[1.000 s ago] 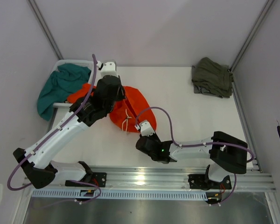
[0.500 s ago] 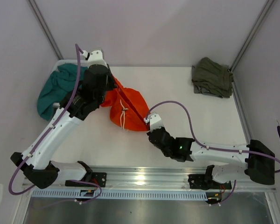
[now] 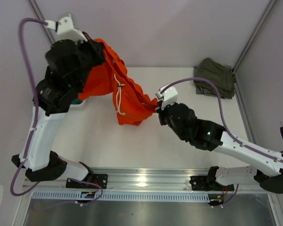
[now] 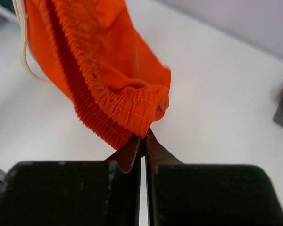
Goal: Fold and stack the shorts
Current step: Flatten the shorts out
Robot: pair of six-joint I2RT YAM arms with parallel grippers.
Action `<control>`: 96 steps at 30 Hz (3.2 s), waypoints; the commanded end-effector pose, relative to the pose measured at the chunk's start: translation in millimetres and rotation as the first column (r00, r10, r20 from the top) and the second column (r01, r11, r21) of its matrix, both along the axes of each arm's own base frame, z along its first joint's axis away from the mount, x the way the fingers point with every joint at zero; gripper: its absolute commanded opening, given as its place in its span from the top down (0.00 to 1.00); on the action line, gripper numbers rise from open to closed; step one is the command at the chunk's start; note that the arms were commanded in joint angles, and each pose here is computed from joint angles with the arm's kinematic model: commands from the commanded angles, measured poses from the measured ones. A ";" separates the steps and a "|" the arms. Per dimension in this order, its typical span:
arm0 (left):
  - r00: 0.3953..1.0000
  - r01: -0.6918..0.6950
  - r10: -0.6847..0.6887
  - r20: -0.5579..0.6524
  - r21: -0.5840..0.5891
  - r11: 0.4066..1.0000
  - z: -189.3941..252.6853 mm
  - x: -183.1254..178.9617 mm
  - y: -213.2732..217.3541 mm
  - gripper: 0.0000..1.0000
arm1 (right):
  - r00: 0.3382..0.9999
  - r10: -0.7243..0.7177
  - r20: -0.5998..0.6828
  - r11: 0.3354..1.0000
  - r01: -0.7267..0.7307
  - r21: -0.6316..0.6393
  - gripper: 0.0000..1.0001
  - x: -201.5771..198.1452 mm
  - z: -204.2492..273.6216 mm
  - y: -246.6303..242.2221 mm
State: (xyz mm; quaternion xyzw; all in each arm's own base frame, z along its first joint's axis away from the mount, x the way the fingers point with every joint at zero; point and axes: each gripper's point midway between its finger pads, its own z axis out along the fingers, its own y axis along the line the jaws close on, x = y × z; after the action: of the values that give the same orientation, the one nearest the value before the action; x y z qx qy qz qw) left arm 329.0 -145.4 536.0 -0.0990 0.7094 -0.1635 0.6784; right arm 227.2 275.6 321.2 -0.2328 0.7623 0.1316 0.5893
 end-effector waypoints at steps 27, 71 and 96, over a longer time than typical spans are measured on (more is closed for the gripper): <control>0.916 0.079 0.028 0.399 -0.248 0.966 79.9 -118.2 80.5 1.00 | 0.934 -0.068 0.350 0.981 -0.002 0.196 1.00 -18.2 216.4 -82.4; 0.944 0.070 0.006 0.331 -0.219 0.973 51.7 0.7 55.4 1.00 | 0.958 0.017 0.287 0.888 -0.147 0.437 1.00 126.5 247.9 -126.5; 0.967 0.078 -0.019 0.254 -0.226 0.971 27.6 94.2 40.7 1.00 | 0.982 -0.007 0.187 0.875 -0.084 0.476 1.00 222.7 224.2 -123.2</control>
State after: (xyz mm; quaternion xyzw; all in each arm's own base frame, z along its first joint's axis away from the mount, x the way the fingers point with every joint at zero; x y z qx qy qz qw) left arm 409.1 -114.7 535.5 -0.1259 0.6311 -0.2625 0.7190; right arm 441.0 164.6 507.2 -0.1151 0.6794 0.3110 0.6545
